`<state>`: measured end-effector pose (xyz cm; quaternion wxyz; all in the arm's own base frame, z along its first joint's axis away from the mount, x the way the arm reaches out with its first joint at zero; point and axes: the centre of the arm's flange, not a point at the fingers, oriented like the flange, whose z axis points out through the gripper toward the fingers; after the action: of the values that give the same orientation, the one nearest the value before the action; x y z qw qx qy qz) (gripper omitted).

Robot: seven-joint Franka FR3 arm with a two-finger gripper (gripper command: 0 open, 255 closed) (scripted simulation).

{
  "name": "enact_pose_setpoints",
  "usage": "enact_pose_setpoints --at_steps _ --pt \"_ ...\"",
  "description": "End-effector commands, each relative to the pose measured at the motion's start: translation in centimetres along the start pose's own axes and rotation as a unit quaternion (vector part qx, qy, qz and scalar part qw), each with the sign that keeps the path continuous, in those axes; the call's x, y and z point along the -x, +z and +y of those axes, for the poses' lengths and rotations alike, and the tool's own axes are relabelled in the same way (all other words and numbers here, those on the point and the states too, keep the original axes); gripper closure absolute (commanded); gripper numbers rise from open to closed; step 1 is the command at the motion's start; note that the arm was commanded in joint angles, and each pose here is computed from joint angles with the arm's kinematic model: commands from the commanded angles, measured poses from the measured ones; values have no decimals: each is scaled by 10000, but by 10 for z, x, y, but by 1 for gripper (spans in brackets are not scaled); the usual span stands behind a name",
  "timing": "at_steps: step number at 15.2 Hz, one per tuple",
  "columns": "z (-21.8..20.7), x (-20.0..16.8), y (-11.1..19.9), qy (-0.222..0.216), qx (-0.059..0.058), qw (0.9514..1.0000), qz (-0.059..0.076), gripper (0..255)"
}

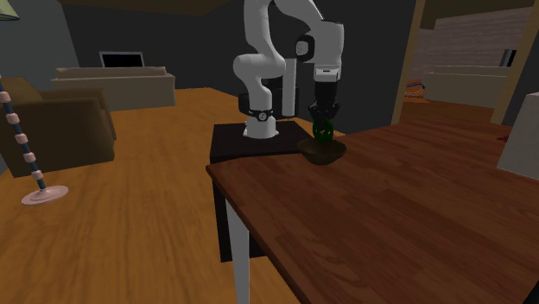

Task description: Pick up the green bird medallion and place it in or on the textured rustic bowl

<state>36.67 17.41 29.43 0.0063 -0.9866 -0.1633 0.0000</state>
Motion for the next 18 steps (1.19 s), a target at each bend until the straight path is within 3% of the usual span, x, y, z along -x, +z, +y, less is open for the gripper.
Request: enact_pose_setpoints --at_steps 1,8,9,14,18 --pt "0 0 4 0 -1 10000 4 255" --pt "0 0 4 0 -1 10000 4 255" --pt "0 0 4 1 -1 10000 4 0" --pt "0 0 4 1 -1 10000 4 0" --pt "0 0 -46 0 -1 10000 4 0"
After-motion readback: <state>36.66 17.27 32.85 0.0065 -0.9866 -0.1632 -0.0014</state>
